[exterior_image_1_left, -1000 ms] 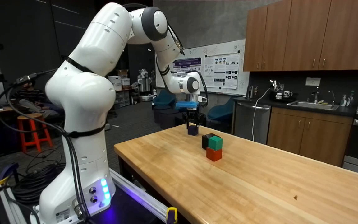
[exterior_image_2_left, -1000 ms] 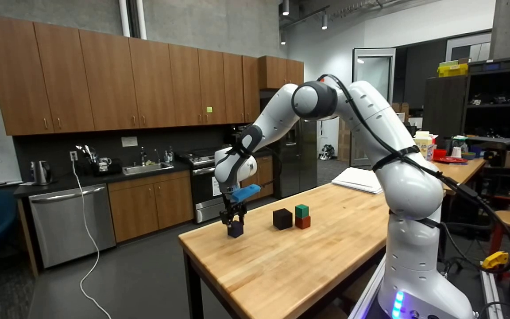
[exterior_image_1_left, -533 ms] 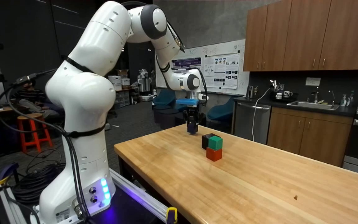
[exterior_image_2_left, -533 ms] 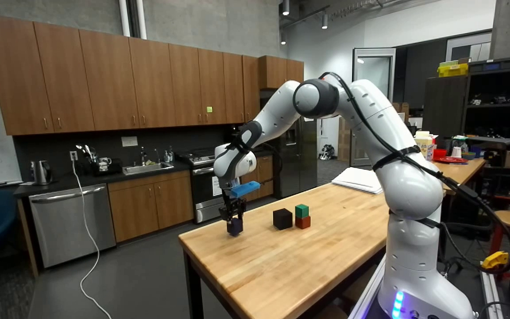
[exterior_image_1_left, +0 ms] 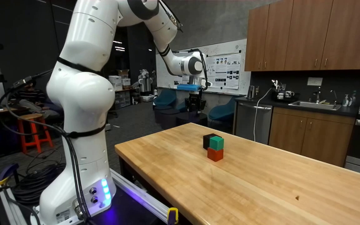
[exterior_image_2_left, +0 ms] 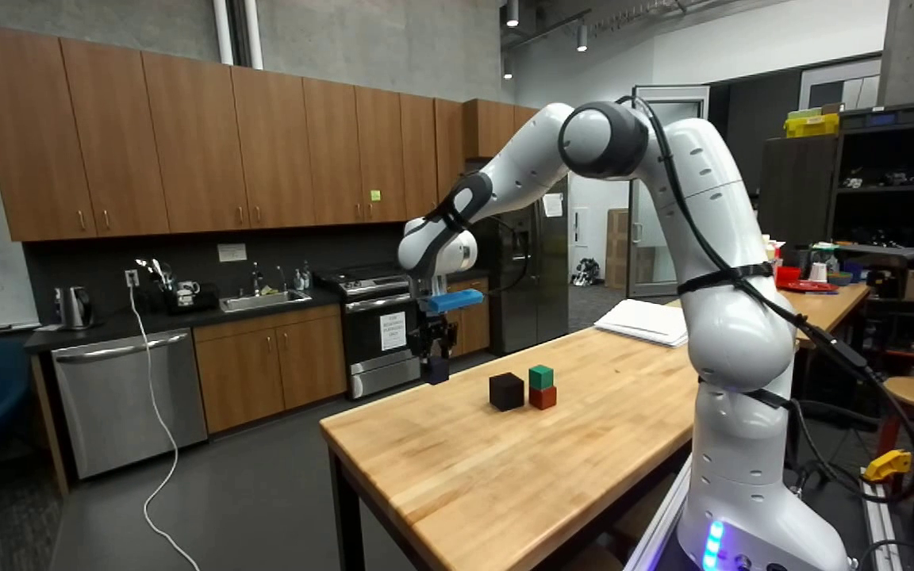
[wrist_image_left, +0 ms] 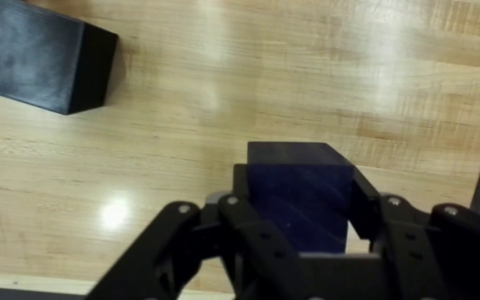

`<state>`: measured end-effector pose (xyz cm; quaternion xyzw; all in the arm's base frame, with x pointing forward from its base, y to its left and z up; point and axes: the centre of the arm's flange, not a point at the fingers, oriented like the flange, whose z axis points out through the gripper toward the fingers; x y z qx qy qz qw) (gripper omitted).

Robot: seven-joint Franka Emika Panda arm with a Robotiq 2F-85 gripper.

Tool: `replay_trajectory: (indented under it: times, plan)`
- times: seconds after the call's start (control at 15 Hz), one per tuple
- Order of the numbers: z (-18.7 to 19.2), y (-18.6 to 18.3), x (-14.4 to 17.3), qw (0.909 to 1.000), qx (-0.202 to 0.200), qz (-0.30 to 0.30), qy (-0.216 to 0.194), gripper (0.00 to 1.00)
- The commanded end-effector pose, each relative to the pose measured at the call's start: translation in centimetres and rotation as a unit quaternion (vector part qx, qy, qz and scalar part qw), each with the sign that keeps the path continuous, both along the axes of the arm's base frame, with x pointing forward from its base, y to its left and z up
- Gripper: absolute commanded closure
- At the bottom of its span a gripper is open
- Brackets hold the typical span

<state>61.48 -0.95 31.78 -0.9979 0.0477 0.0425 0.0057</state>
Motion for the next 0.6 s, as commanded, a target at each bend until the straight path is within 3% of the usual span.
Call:
replay_trajectory:
  times: [0.0,0.53]
  plan:
    - [3.4,-2.5,-4.3,0.9998,-0.008,-0.017,-0.011,0.70]
    - [4.9,-8.4,-9.4,0.9981,-0.023,-0.055,-0.018,0.70]
